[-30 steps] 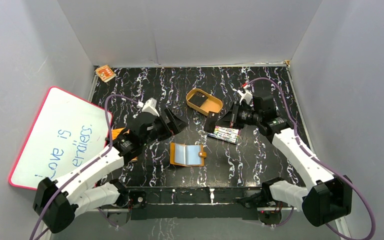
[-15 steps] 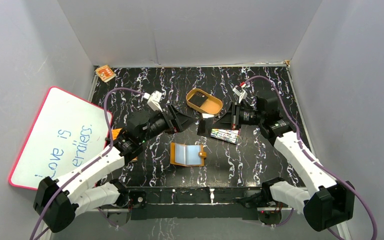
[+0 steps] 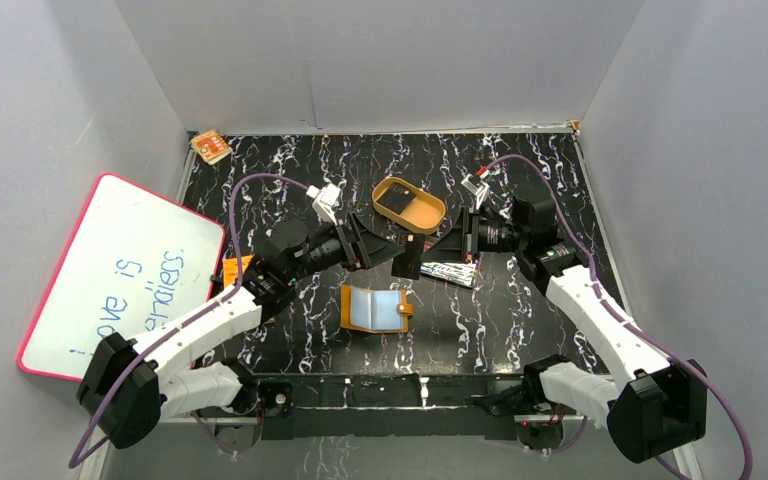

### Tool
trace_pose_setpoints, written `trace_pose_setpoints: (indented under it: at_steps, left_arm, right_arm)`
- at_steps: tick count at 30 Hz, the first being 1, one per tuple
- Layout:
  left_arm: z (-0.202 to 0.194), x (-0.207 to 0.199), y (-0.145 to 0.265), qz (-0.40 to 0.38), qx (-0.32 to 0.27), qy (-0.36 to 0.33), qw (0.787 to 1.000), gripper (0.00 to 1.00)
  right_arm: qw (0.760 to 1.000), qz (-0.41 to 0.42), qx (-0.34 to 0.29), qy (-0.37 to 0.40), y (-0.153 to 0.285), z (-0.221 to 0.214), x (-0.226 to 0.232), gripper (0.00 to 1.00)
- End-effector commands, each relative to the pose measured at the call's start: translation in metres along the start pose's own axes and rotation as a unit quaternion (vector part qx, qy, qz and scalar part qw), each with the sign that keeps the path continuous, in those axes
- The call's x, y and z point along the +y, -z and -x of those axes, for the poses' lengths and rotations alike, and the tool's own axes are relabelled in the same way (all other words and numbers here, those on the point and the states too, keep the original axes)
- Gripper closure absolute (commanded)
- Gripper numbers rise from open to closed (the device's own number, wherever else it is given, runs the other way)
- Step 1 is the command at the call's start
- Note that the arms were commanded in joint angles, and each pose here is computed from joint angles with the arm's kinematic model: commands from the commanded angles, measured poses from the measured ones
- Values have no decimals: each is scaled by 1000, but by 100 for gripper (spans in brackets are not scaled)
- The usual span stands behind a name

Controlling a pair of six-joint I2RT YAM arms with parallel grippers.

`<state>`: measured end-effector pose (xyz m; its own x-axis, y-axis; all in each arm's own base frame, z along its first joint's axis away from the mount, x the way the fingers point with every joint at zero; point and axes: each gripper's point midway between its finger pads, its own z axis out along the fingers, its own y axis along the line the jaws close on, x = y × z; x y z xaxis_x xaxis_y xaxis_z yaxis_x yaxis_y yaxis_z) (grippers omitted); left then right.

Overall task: Put the credit cards into the card holder
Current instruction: Insert the credit card into the card holder.

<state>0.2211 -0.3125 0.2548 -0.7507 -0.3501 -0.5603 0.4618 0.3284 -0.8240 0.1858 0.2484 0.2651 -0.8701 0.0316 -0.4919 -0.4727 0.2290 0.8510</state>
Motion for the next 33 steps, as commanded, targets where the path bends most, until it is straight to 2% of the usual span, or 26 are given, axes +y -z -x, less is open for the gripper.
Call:
trace_pose_setpoints:
  at_steps: [1, 5, 9, 16, 23, 28, 31, 33]
  left_arm:
    - [-2, -21, 1, -53, 9, 6, 999, 21]
    - [-5, -23, -2, -65, 18, 12, 998, 27]
    - [-6, -23, -3, -64, 22, 14, 998, 38]
    - [-6, -28, -2, -74, 24, 13, 997, 72]
    - [-5, -27, -2, -76, 17, 24, 997, 98]
    - [-3, -29, -1, -79, 13, 29, 996, 100]
    - [-3, -30, 0, -80, 11, 32, 996, 100]
    - [-3, -29, 1, -81, 8, 35, 996, 100]
  right_arm:
    - [999, 39, -5, 37, 1, 4, 18, 100]
    - [998, 45, -4, 38, 1, 4, 19, 100]
    - [998, 52, -4, 42, 2, 3, 21, 100]
    - [997, 63, -6, 52, 3, 3, 27, 100]
    - [997, 56, -18, 43, 2, 5, 24, 100]
    - [998, 55, -27, 34, 1, 5, 22, 69]
    - [998, 56, -32, 28, 1, 6, 22, 58]
    - [997, 58, -34, 23, 1, 6, 21, 54]
